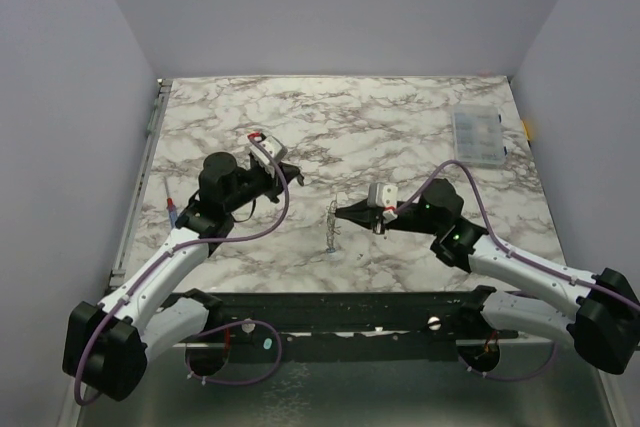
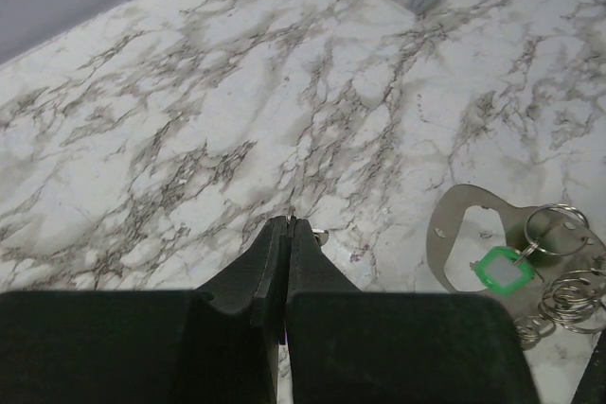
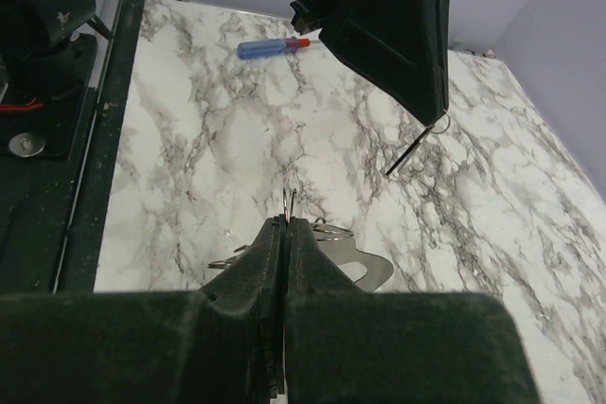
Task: Put the keys on the keyring
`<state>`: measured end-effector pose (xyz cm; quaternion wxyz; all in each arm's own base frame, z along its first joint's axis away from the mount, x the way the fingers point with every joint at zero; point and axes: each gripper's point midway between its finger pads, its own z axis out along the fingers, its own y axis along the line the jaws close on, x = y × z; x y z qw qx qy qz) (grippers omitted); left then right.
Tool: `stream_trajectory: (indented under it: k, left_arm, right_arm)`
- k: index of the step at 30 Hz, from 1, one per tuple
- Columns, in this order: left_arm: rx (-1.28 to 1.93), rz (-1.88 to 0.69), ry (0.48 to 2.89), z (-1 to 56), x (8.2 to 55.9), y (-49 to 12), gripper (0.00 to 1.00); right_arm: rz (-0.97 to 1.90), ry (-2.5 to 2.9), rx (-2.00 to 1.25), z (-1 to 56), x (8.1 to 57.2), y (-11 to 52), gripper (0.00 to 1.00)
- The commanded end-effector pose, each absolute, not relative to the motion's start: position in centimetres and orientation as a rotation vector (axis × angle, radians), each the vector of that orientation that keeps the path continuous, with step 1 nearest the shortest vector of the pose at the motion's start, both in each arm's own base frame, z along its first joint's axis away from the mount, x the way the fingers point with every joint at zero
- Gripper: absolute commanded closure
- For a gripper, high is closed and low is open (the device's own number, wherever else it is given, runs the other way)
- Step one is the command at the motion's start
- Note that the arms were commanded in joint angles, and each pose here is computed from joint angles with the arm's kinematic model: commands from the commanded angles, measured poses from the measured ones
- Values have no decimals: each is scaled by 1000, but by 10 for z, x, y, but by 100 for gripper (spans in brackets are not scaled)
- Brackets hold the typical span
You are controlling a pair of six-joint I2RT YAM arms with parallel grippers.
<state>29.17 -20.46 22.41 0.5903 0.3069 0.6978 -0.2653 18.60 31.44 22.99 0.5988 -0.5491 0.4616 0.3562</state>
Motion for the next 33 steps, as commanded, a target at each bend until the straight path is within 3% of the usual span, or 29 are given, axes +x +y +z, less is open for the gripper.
stream_trajectory:
  k: [1,7,16,33]
  left_arm:
    - [897,-760,1466,242,268,-233,100]
    - [1185,-803,1346,228,241,-255,99]
    - [1342,-851,1177,230,214,-266,100]
    - [1401,-815,1059,227,193,-263,100]
  right_arm:
    - [861,1033,-1304,241,179,319,99]
    - [882,1035,-1333,239,174,320,99]
    - [909,1086,-1362,229,173,321,99]
    - [972,1087,-1395,229,165,325,99]
